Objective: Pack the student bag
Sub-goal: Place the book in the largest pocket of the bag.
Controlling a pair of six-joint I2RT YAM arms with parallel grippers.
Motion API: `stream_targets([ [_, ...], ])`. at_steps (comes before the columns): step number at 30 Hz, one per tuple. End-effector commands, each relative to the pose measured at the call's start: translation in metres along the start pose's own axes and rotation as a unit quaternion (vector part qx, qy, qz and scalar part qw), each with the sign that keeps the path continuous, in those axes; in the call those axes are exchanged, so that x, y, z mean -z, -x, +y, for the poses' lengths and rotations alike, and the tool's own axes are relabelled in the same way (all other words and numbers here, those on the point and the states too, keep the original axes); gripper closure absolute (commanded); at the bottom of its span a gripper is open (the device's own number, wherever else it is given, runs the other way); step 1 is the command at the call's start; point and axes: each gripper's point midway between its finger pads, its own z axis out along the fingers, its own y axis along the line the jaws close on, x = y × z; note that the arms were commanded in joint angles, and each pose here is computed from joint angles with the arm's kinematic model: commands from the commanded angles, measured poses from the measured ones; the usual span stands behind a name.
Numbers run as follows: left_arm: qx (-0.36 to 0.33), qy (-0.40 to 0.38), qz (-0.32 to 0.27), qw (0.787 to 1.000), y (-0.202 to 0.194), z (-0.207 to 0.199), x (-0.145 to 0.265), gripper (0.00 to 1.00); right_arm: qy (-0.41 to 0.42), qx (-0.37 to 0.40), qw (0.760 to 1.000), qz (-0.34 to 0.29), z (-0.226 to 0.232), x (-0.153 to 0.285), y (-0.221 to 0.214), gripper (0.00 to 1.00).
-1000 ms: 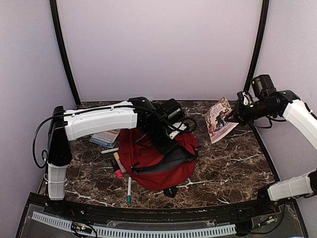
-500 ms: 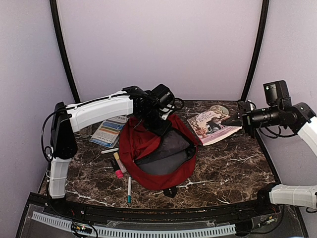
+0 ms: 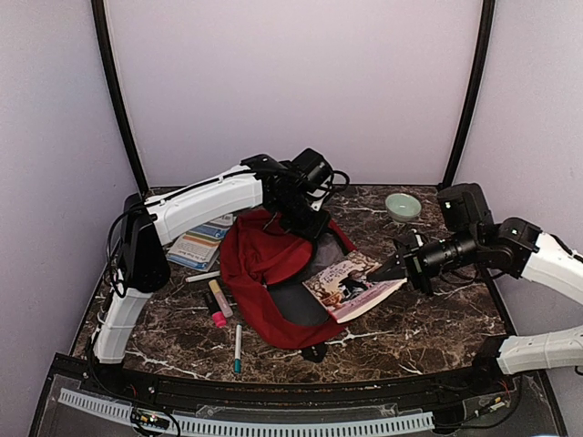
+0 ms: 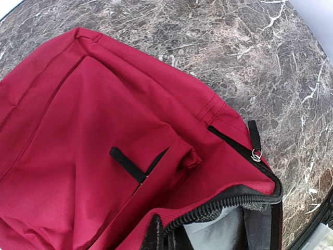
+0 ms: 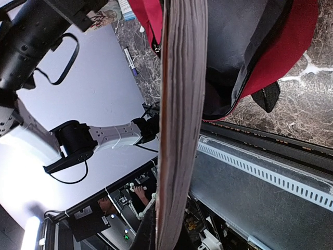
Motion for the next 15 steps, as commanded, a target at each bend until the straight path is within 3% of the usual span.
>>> stream_targets([
  [1,0.006,0.002,-0.035,0.999,0.018,0.002,0.039,1.0,0.034,-0.002,0.999,-0.035,0.01,-0.013,0.018,1.0],
  [10,0.001,-0.048,-0.061,0.997,0.023,-0.018,0.088,1.0,0.02,0.01,1.0,-0.008,-0.016,-0.074,0.058,1.0],
  [15,-0.025,-0.057,-0.079,0.995,0.018,-0.032,0.115,1.0,0.055,0.055,0.997,-0.006,0.006,-0.091,0.078,1.0],
])
